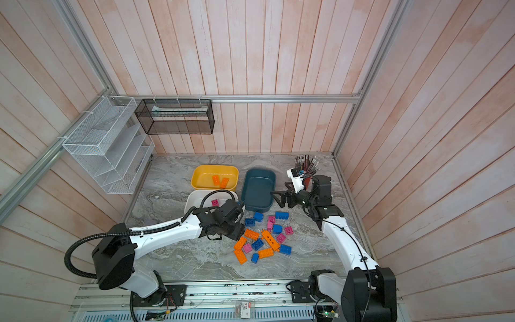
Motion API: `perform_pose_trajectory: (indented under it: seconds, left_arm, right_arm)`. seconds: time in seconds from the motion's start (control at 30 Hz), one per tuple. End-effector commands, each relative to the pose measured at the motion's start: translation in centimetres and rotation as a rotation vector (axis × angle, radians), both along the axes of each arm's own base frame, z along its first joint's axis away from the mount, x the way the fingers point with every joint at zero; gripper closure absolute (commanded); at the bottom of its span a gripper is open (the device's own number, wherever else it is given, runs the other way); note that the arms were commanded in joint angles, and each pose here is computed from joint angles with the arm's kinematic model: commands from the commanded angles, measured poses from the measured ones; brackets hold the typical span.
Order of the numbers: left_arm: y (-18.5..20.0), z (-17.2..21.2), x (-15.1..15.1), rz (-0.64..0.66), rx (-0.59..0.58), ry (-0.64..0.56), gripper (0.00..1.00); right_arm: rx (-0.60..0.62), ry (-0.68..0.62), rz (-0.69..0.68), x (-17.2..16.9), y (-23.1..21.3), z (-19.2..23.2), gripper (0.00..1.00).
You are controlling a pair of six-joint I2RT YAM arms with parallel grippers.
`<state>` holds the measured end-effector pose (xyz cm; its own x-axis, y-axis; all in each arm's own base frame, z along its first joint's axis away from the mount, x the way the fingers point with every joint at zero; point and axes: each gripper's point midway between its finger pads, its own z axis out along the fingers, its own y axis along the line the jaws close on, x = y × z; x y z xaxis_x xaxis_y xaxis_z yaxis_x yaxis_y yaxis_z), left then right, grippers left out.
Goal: Sort the legos into containers by color
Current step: 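Move the left gripper back down over the brick pile, then close the left gripper on an orange 2x2 brick and lift it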
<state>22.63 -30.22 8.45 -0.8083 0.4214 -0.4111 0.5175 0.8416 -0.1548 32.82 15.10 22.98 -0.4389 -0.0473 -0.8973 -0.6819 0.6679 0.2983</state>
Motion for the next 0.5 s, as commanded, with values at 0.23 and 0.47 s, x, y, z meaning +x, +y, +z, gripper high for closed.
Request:
perform_pose_trajectory:
  seconds: [0.23, 0.47]
  left_arm:
    - [-1.3, -4.5, -1.2, -0.032, 0.066, 0.046, 0.38]
    - [-1.5, -5.6, -1.7, -0.04, 0.074, 0.072, 0.39]
  right_arm:
    - [-0.006, 0.0, 0.009, -1.2, 0.0, -0.4, 0.02]
    - [-0.01, 0.003, 0.012, -1.2, 0.0, -0.6, 0.02]
